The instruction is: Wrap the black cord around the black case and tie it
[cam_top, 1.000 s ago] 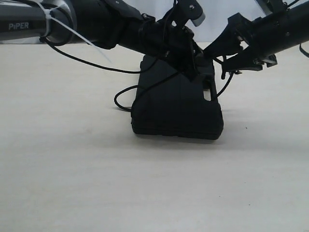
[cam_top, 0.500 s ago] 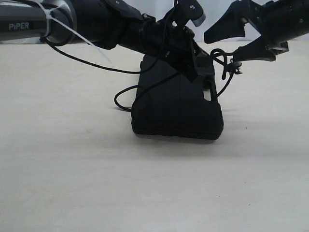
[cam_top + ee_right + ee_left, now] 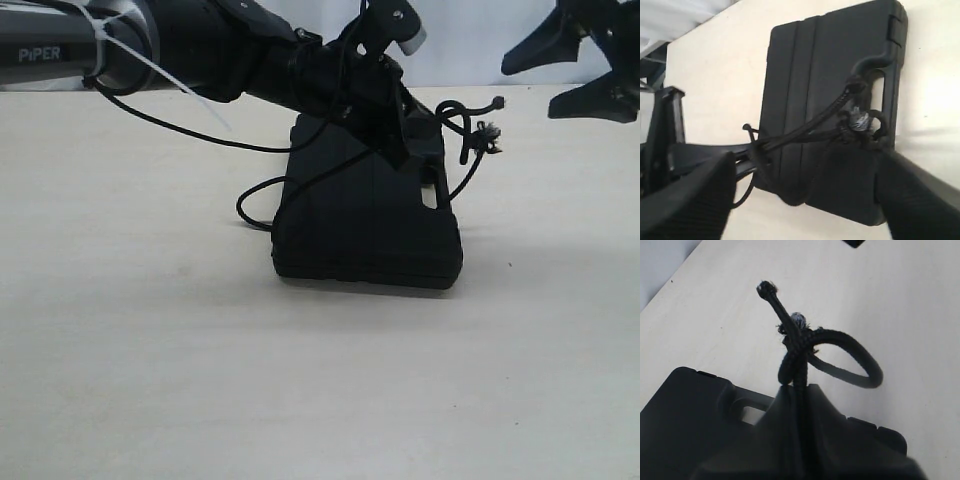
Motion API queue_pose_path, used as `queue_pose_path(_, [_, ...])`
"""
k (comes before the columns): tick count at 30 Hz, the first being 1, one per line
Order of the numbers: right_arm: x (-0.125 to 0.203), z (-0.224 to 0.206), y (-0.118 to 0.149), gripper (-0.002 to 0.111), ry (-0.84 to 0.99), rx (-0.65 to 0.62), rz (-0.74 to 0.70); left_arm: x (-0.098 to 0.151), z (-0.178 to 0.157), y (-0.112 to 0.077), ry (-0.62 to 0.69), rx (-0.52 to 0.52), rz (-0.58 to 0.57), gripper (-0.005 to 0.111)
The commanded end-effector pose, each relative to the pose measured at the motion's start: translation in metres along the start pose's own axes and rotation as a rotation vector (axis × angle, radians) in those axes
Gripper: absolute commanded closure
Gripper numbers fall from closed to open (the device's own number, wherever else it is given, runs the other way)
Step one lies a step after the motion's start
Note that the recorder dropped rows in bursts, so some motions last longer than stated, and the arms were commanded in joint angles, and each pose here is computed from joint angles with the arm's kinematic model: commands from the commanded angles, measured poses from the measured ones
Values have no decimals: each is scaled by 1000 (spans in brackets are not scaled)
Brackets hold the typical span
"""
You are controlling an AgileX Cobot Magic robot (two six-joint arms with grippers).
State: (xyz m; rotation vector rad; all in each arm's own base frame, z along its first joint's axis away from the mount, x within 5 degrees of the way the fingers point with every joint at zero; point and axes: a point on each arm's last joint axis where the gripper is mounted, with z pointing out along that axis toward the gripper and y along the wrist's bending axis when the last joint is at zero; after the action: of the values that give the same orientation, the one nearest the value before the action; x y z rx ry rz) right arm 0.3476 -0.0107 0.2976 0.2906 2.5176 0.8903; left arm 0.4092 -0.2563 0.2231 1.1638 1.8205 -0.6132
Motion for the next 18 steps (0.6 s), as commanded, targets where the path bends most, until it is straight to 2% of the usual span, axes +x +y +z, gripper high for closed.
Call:
queue_pose_path(1, [-12, 29, -19, 61, -29, -34, 212, 0, 0, -1, -4, 3, -14, 107])
queue_pose_path(4, [-18, 55, -31, 63, -18, -136, 320, 0, 0, 0, -4, 1, -12, 107])
queue_pose_path(8, [-22, 72, -35, 63, -20, -265, 356, 0, 0, 0, -4, -1, -10, 107])
queue_pose_path(15, [-18, 81, -37, 64, 34, -310, 366, 0, 0, 2, -5, -29, -5, 107])
queue_pose_path(18, [-17, 83, -33, 73, 47, -329, 367, 0, 0, 3, -5, -41, -5, 107])
